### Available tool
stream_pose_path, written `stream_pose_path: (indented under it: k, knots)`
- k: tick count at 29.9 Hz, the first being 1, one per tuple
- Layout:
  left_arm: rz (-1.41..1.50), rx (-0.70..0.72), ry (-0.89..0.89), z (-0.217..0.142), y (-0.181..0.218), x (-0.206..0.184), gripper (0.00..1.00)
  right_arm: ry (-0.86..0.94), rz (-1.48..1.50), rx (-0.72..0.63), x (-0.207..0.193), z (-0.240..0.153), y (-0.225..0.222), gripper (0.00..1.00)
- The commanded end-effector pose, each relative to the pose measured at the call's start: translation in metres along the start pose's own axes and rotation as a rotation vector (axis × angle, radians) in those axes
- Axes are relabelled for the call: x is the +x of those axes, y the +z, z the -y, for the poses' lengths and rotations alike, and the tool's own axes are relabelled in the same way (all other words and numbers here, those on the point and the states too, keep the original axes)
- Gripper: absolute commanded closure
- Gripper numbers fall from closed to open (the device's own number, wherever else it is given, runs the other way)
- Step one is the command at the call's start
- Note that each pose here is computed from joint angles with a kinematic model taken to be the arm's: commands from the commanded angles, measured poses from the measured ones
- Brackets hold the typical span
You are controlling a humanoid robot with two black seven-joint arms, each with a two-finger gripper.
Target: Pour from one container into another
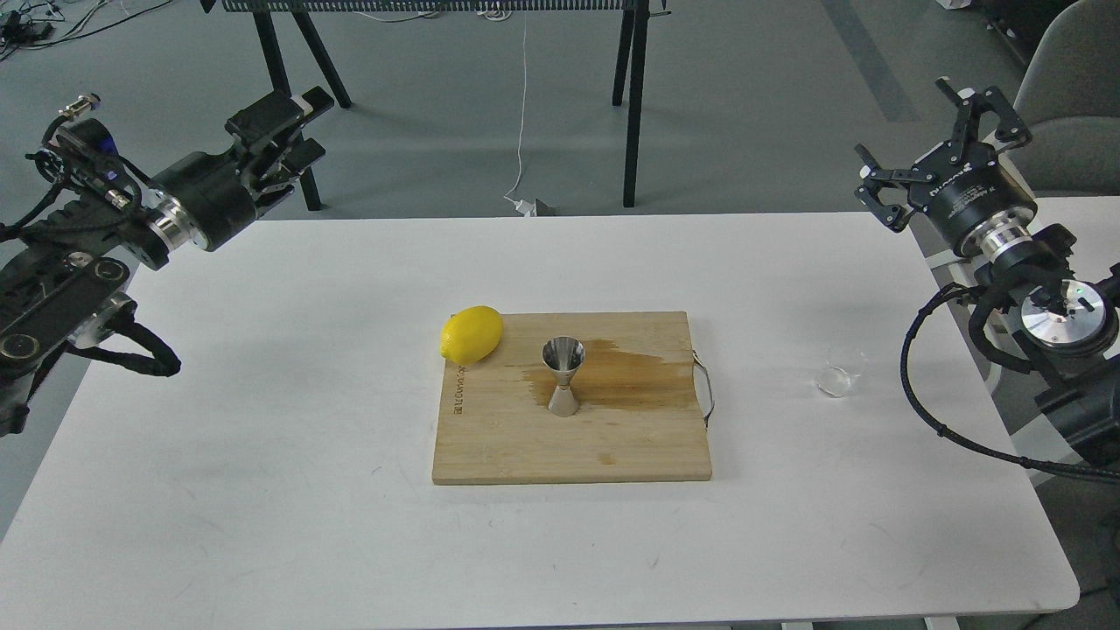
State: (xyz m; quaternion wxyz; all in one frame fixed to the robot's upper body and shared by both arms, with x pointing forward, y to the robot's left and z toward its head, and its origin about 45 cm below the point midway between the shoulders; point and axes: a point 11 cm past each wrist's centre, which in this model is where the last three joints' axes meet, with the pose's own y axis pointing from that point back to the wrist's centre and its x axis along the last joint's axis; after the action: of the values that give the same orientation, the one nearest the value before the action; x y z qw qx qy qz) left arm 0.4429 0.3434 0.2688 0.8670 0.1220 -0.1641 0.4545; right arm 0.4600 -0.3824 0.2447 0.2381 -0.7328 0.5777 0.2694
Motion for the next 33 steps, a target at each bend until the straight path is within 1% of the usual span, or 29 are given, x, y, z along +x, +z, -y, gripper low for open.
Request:
stream_pose_path:
  k: [1, 8, 11, 14, 17, 20, 23, 28, 30, 33]
  knots:
    - [-0.091, 0.023, 0.026, -0.016, -0.010, 0.020, 0.10, -0.007, 0.110, 0.018, 0.000, -0.004, -0.006, 0.00]
    - [-0.119, 0.048, 0.139, -0.028, -0.018, 0.051, 0.06, -0.048, 0.256, 0.064, -0.006, -0.020, -0.015, 0.00]
    - [-0.168, 0.019, 0.183, -0.030, -0.016, 0.059, 0.06, -0.072, 0.328, 0.092, -0.009, -0.033, -0.017, 0.00]
    - [-0.238, -0.027, 0.227, -0.031, -0.012, 0.064, 0.00, -0.070, 0.440, 0.128, -0.004, -0.050, -0.012, 0.00]
    - [-0.286, -0.062, 0.259, -0.032, -0.009, 0.069, 0.00, -0.046, 0.552, 0.163, 0.007, -0.077, -0.007, 0.00]
    - [-0.307, -0.078, 0.278, -0.034, -0.008, 0.072, 0.00, -0.010, 0.591, 0.151, 0.017, -0.104, 0.003, 0.01]
    - [-0.309, -0.065, 0.275, -0.036, -0.012, 0.070, 0.00, 0.039, 0.609, 0.159, 0.031, -0.133, 0.010, 0.01]
    - [-0.312, -0.047, 0.268, -0.038, -0.019, 0.065, 0.00, 0.093, 0.642, 0.137, 0.040, -0.168, 0.030, 0.01]
    - [-0.321, -0.030, 0.267, -0.042, -0.027, 0.060, 0.00, 0.124, 0.648, 0.133, 0.046, -0.178, 0.036, 0.01]
    - [-0.325, -0.028, 0.265, -0.042, -0.029, 0.059, 0.00, 0.144, 0.658, 0.134, 0.050, -0.184, 0.040, 0.01]
